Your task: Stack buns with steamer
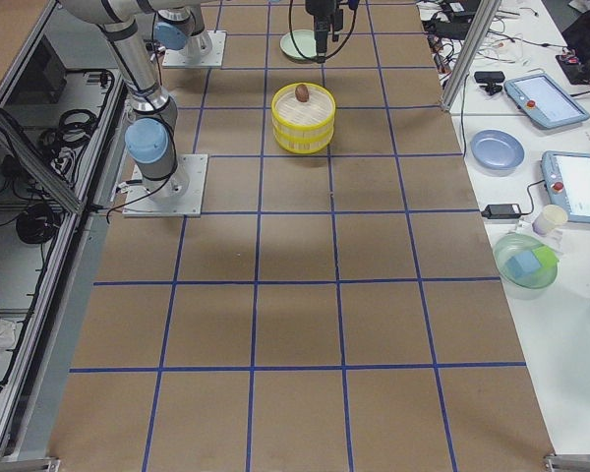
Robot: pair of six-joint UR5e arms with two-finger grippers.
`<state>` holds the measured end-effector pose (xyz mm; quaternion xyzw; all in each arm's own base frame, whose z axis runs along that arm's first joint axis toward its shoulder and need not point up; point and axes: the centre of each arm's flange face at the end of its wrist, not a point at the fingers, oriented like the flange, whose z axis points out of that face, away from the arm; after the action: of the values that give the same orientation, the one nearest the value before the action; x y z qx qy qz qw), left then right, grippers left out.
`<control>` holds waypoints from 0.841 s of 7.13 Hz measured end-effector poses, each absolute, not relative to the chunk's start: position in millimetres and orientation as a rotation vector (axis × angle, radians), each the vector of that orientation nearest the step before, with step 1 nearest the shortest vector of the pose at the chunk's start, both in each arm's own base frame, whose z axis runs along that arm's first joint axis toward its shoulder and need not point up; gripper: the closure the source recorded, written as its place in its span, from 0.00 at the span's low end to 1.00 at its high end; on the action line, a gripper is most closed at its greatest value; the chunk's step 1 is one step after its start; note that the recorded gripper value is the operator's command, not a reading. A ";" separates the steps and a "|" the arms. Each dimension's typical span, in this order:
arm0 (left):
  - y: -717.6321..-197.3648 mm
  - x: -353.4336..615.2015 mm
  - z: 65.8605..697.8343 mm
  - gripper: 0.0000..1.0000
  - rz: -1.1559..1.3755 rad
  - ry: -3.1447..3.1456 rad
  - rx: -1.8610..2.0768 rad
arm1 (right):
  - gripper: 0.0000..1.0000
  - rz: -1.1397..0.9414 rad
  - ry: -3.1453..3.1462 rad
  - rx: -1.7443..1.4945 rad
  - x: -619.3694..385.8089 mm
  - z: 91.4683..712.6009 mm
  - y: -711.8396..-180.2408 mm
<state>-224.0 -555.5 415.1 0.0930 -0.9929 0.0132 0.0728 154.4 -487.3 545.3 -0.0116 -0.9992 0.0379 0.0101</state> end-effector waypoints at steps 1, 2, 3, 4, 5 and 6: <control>-554.9 -175.8 435.9 0.00 0.032 -3.049 0.167 | 0.00 0.119 -3.119 -0.036 154.4 545.3 -487.4; -547.5 -133.1 455.2 0.00 0.016 -3.114 0.057 | 0.00 0.118 -3.119 -0.038 154.4 545.1 -487.3; -534.3 -108.9 475.6 0.00 0.019 -3.159 -0.009 | 0.00 0.117 -3.119 -0.040 154.4 544.8 -487.3; -517.9 -99.5 497.0 0.00 0.044 -3.188 -0.027 | 0.00 0.116 -3.119 -0.040 154.5 544.4 -487.3; -503.6 -97.7 513.4 0.00 0.080 -3.201 -0.032 | 0.00 0.116 -3.119 -0.039 154.5 544.2 -487.3; -492.4 -98.0 521.5 0.00 0.099 -3.208 -0.035 | 0.00 0.116 -3.119 -0.038 154.5 544.1 -487.3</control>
<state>-98.0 -492.4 521.5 -0.0109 -0.9989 0.0308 -0.0342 154.5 -487.3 544.1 -0.0122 -0.9992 0.0371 0.0100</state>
